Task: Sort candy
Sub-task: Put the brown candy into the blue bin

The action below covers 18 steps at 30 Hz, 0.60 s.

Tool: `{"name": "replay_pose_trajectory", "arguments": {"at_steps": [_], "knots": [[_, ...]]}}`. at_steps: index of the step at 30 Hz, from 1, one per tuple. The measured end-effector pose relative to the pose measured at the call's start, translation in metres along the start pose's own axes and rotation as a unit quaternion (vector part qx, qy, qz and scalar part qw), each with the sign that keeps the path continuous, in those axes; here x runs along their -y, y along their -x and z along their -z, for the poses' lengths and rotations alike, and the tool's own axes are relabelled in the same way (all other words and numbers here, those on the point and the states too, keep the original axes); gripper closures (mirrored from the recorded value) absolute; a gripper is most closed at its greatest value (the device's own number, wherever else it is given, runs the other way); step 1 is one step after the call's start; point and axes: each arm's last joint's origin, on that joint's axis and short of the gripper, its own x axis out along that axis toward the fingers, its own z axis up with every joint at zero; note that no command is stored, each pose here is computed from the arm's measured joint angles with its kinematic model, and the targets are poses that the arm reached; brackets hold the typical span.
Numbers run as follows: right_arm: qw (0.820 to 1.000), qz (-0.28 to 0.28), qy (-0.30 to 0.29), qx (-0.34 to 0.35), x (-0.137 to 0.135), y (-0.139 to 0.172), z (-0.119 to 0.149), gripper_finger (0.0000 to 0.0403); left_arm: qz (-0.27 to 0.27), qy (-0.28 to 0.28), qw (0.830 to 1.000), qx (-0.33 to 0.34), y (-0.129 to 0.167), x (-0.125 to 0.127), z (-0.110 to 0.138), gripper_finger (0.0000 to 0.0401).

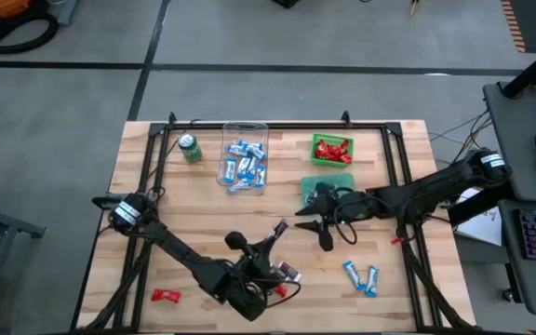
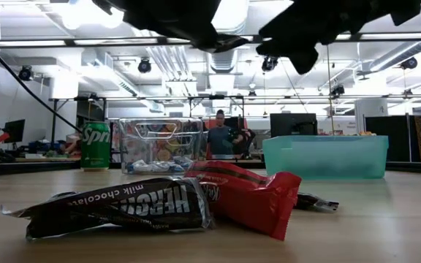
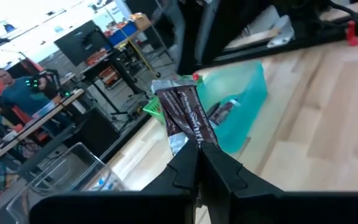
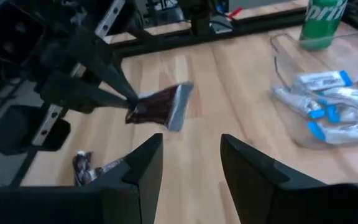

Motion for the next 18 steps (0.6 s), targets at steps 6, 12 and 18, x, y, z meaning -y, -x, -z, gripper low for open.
{"name": "replay_pose_trajectory", "arguments": {"at_steps": [6, 12, 18], "knots": [[0.999, -0.006, -0.032, 0.034, 0.0, -0.016, 0.001, 0.0252, -0.014, 0.018, 1.0, 0.009, -0.001, 0.0, -0.002, 0.0401], [0.996, -0.018, -0.049, 0.073, 0.0, -0.028, 0.001, 0.0252, -0.017, 0.027, 0.999, 0.012, -0.002, 0.001, -0.004, 0.0401], [0.995, -0.031, -0.059, 0.078, -0.001, -0.037, 0.005, 0.0252, -0.018, 0.031, 0.999, 0.012, -0.002, 0.001, -0.004, 0.0401]]}}
